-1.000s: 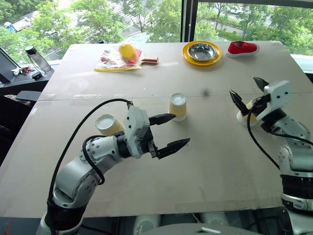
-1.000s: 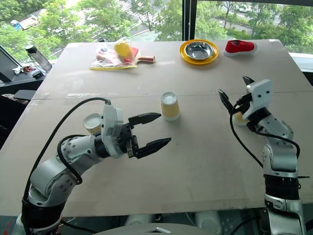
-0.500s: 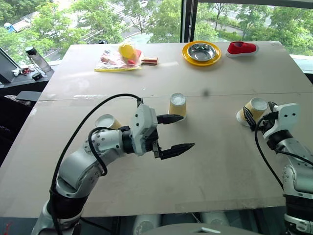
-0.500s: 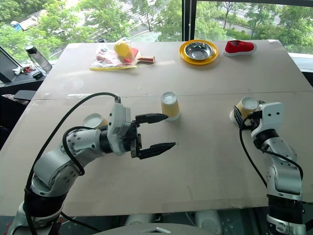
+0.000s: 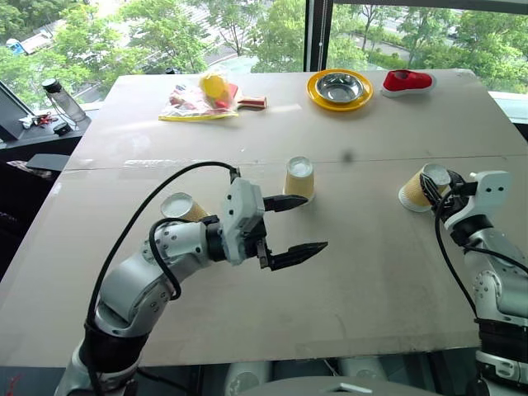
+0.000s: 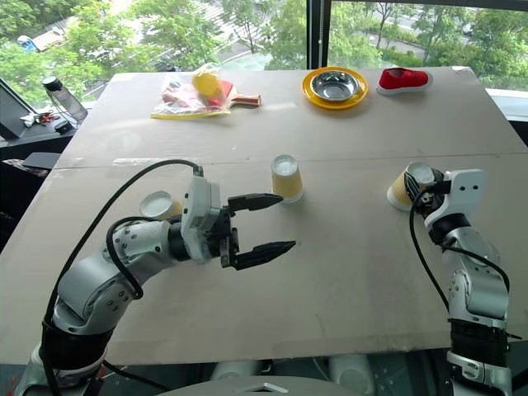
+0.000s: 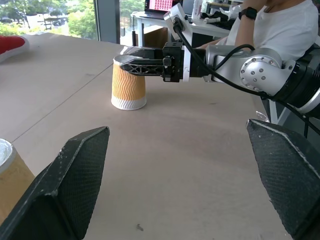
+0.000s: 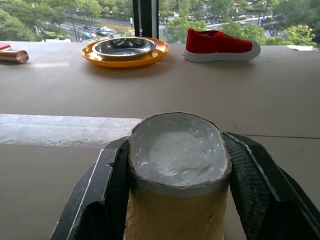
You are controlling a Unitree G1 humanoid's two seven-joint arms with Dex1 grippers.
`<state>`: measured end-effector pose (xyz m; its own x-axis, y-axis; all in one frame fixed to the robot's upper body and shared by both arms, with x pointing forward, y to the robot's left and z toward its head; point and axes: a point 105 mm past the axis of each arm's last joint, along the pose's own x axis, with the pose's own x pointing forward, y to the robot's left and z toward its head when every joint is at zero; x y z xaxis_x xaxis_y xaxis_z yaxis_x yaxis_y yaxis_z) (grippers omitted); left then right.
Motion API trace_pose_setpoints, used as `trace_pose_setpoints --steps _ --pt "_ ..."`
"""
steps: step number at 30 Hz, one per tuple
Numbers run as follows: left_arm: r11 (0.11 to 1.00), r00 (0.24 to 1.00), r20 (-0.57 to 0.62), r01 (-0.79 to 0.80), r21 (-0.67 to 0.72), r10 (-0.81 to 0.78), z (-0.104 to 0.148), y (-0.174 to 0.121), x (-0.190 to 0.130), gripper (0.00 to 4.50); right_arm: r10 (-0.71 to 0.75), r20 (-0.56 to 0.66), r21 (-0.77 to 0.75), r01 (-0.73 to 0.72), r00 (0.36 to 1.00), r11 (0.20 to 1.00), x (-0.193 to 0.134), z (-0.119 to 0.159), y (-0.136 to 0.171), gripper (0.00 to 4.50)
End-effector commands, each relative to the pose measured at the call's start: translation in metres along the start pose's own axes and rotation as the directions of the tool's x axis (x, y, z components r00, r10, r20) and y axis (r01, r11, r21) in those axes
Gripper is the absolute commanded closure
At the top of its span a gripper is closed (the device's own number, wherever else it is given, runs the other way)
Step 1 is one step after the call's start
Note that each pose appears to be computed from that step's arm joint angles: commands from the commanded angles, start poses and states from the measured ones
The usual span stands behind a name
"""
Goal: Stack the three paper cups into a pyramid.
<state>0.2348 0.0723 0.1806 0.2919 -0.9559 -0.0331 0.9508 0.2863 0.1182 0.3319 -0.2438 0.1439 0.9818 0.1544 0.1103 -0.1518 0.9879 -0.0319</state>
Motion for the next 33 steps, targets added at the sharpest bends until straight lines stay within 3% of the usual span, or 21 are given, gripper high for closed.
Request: trace_pose_setpoints --steps 1,8,15,33 --pt "0.997 0.997 -0.018 -0.069 0.04 0.07 -0.003 0.001 -0.015 0.0 0.131 0.054 -0.033 -0.13 0.99 0.991 0.013 0.019 0.03 2.47" --pt "0.974 0.97 -0.095 -0.221 0.047 0.224 -0.024 0.017 -0.055 0.0 0.341 0.052 -0.044 -0.339 0.939 0.94 0.025 0.02 0.099 2.47" --pt "0.95 0.946 -0.094 -0.302 0.078 0.309 -0.026 0.023 -0.069 0.0 0.434 0.054 -0.052 -0.432 0.899 0.901 0.041 0.021 0.139 2.47" --pt "0.932 0.932 -0.057 -0.352 0.088 0.358 -0.023 0.022 -0.069 0.0 0.545 0.05 -0.116 -0.538 0.837 0.835 0.06 0.019 0.171 2.47"
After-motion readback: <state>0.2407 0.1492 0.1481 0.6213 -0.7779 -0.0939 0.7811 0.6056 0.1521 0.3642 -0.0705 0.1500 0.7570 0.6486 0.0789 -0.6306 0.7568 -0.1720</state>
